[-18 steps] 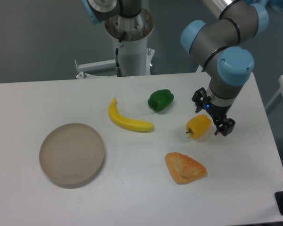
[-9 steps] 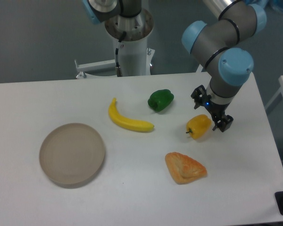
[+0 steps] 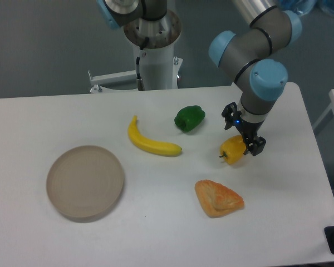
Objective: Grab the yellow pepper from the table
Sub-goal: 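Lower the open gripper down around the yellow pepper, then close the gripper on the yellow pepper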
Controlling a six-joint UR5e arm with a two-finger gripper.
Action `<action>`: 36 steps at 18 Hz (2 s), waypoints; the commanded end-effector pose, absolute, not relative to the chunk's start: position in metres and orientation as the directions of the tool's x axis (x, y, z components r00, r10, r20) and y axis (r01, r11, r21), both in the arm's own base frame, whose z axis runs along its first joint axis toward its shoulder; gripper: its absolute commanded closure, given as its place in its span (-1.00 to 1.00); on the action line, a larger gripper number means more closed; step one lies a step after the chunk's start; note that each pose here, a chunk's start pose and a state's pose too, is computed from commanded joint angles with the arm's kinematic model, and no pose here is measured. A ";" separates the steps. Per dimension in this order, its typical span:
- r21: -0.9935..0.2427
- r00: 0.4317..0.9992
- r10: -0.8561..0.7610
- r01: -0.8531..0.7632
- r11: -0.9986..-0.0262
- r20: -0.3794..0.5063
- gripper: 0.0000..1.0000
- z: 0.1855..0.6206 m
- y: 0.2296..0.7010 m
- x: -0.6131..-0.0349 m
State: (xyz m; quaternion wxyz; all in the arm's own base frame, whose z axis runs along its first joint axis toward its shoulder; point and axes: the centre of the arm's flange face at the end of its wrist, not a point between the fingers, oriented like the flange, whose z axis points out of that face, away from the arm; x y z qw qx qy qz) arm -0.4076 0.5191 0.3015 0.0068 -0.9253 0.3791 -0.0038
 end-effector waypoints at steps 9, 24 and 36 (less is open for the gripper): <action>-0.014 0.703 -0.711 -0.711 -0.703 0.022 -1.00 0.281 0.522 -0.396; -0.003 0.686 -0.727 -0.727 -0.686 -0.003 -1.00 0.262 0.533 -0.390; 0.053 0.667 -0.745 -0.744 -0.666 0.011 -1.00 0.254 0.525 -0.396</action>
